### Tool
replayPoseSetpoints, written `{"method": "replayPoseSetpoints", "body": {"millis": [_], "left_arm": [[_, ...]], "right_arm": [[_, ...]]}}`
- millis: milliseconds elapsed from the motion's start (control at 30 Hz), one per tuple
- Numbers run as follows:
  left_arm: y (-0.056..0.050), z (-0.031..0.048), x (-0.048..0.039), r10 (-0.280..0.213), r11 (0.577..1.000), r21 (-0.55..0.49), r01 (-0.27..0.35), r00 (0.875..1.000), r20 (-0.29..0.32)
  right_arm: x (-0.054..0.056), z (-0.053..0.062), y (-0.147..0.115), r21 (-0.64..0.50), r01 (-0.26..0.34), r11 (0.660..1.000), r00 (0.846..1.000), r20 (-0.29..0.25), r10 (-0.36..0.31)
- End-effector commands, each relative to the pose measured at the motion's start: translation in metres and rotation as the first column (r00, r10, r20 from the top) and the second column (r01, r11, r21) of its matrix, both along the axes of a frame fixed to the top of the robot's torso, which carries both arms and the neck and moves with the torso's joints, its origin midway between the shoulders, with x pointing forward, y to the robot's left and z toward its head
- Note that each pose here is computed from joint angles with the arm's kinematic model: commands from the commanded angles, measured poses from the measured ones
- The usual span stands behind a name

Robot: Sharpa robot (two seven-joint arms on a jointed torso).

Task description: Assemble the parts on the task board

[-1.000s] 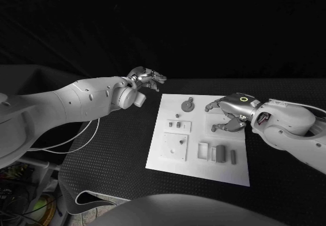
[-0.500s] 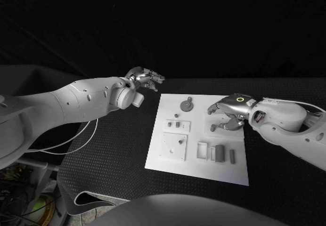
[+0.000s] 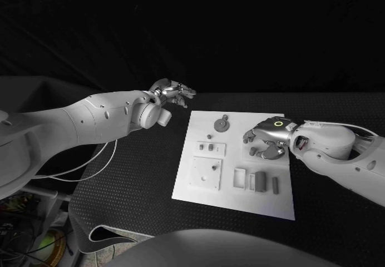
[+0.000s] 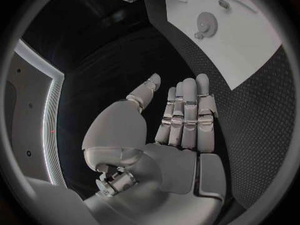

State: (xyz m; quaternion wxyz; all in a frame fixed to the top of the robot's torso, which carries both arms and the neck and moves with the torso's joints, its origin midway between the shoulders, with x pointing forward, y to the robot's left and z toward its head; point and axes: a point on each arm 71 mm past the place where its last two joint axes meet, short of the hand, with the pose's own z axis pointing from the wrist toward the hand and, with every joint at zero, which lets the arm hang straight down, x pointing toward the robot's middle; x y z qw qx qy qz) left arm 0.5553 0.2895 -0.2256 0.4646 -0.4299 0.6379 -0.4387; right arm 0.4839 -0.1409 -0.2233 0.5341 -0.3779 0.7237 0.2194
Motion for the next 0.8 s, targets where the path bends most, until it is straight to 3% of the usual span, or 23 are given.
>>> {"method": "replayPoseSetpoints", "body": {"millis": [33, 800], "left_arm": [[-0.0027, 0.0011, 0.0004, -0.017, 1.0, -0.005, 0.017, 1.0, 0.004], [-0.0025, 0.001, 0.0005, -0.017, 1.0, -0.004, 0.017, 1.0, 0.004]], "right_arm": [[-0.0008, -0.0024, 0.0005, -0.014, -0.015, 1.0, 1.0, -0.013, 0.015], [-0.0049, -0.0092, 0.0057, -0.024, -0.048, 0.999, 0.999, -0.014, 0.048]]}}
